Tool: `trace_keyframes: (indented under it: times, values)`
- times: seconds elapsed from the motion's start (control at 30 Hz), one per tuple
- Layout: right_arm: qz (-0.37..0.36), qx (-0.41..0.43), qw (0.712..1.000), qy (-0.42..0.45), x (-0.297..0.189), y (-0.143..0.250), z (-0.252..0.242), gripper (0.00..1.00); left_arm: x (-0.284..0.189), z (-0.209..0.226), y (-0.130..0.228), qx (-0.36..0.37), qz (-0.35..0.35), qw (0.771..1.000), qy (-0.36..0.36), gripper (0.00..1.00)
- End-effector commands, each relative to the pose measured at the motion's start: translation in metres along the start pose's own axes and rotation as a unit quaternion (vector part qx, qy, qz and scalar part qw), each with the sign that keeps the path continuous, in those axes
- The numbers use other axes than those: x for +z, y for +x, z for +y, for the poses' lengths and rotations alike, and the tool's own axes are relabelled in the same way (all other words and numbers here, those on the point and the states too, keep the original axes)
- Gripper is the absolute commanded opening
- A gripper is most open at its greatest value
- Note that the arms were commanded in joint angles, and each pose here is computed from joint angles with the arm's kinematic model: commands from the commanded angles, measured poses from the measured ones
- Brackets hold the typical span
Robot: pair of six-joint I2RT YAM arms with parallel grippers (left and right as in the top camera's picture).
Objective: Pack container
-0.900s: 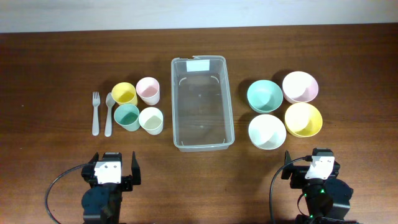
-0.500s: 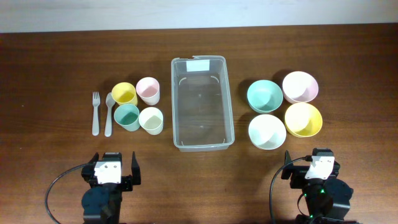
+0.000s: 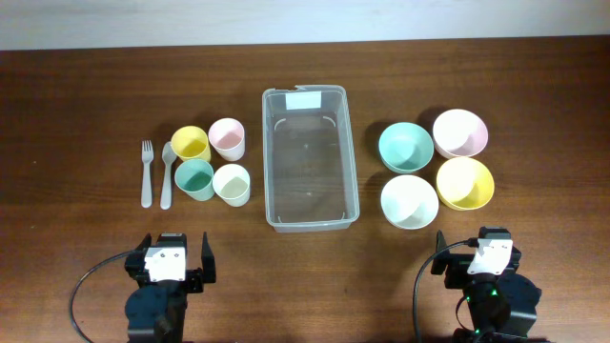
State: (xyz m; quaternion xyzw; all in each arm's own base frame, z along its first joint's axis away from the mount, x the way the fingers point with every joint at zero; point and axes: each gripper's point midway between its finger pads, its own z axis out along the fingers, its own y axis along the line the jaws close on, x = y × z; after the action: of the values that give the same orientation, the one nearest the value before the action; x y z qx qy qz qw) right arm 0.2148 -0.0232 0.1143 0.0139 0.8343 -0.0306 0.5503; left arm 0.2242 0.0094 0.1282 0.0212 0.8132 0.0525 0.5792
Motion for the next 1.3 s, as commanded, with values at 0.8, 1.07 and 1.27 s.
trace_keyframes:
  times: [0.8, 1.07, 1.27]
  values:
    - [-0.008, -0.004, 1.0, -0.008, 0.001, -0.002, 0.003, 0.99, 0.001, -0.002, 0.002, 0.008, -0.001, 1.0, 0.006, 1.0]
    - [-0.05, 0.065, 0.992, -0.095, -0.008, -0.029, 0.031, 0.99, 0.001, -0.002, 0.002, 0.008, -0.001, 1.0, 0.006, 1.0]
    - [-0.096, 0.08, 0.986, -0.113, -0.031, -0.08, 0.035, 0.99, 0.001, -0.002, 0.002, 0.008, -0.001, 1.0, 0.006, 1.0]
